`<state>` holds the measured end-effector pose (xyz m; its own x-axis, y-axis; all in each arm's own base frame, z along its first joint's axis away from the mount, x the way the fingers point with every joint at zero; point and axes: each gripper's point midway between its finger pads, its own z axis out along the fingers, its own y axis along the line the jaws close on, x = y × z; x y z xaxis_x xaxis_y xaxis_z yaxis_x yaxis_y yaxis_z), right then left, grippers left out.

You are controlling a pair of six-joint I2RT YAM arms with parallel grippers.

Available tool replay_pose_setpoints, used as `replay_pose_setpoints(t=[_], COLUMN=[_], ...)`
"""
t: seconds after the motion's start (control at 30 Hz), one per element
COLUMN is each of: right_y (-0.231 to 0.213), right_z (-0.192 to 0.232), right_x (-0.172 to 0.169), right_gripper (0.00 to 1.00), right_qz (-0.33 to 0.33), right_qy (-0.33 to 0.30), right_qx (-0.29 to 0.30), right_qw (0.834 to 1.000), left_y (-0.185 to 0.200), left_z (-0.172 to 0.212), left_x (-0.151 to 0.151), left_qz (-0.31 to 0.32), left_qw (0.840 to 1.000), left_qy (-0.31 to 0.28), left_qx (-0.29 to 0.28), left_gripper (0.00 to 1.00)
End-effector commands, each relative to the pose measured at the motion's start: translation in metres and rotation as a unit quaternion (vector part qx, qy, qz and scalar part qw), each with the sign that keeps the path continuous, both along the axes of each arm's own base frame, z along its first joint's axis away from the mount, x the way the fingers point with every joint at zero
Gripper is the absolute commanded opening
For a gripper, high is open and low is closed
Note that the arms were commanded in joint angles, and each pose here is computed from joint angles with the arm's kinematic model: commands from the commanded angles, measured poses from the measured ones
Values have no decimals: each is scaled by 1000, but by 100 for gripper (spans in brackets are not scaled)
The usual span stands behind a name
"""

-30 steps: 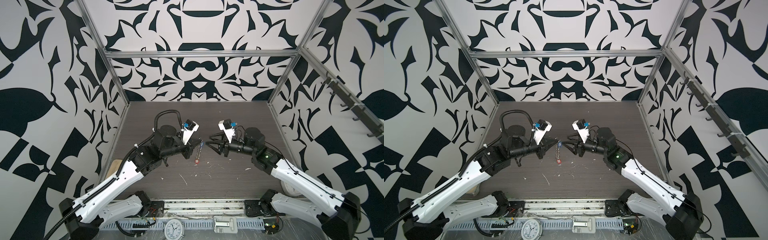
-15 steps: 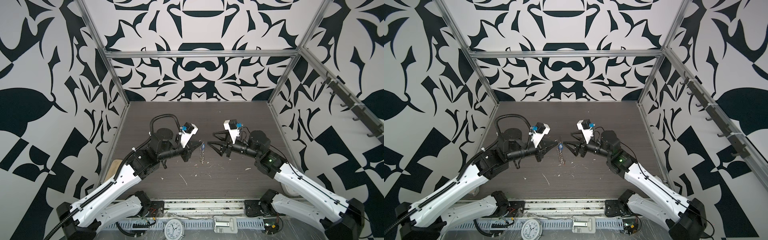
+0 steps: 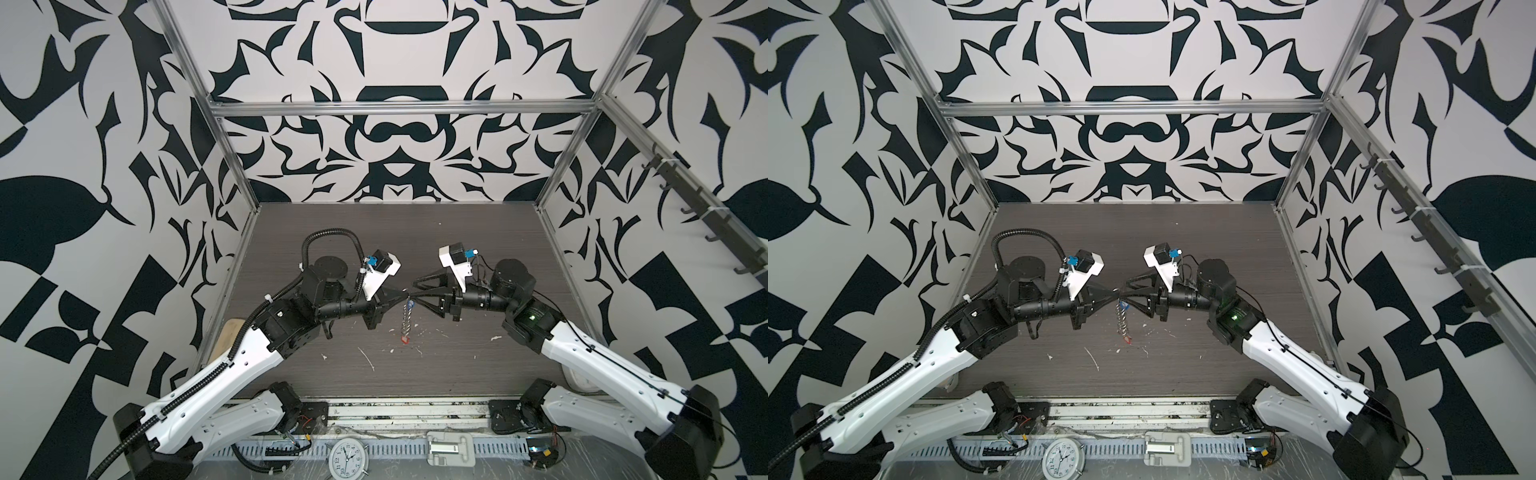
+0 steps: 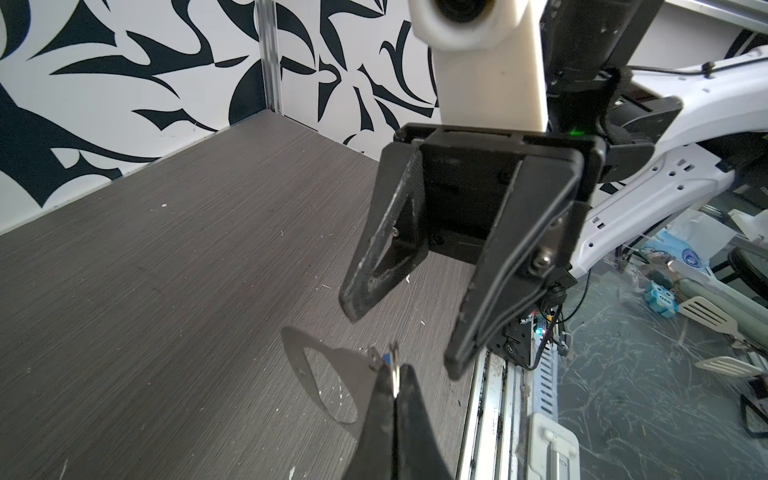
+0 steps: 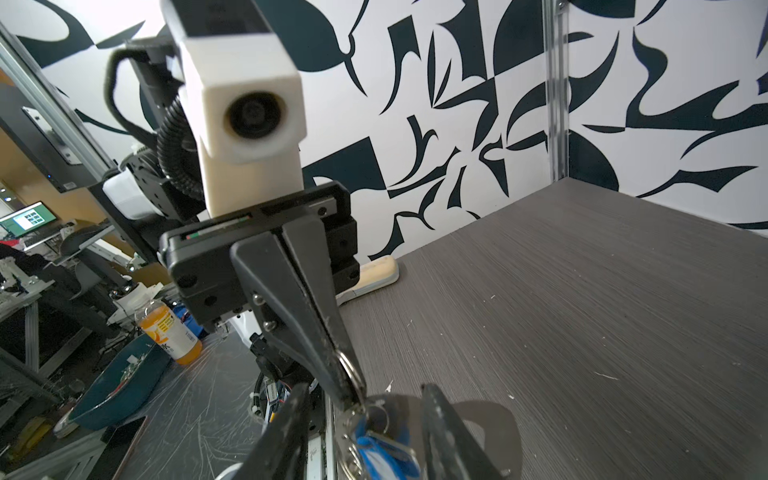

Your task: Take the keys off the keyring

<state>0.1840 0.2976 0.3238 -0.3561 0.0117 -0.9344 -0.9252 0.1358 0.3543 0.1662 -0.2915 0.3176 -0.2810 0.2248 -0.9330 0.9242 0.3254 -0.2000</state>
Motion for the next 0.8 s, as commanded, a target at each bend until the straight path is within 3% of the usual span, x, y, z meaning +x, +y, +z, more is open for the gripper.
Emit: replay_pose_setpoints(t=[0.0, 0.33, 0.63, 0.77], right_y=[1, 1, 4, 6], right_z=[24, 26, 28, 29], right_x=[-9, -8, -11, -13], right_gripper=[41, 22, 16, 1], right_qz=[23, 20, 38, 46], right_qy=[-29, -28, -16, -12], right_qx=[27, 30, 36, 36], right_qw=[999, 999, 999, 998], left_y=[0, -2, -4, -5], left_z=[24, 23, 26, 27], left_x=[-7, -7, -9, -8], left_qz=[-17, -21, -27, -28], left_qw=[999, 999, 999, 999], left_qy=[-23, -19, -17, -16], left_qx=[-23, -22, -28, -31], left_gripper=[0, 0, 0, 0])
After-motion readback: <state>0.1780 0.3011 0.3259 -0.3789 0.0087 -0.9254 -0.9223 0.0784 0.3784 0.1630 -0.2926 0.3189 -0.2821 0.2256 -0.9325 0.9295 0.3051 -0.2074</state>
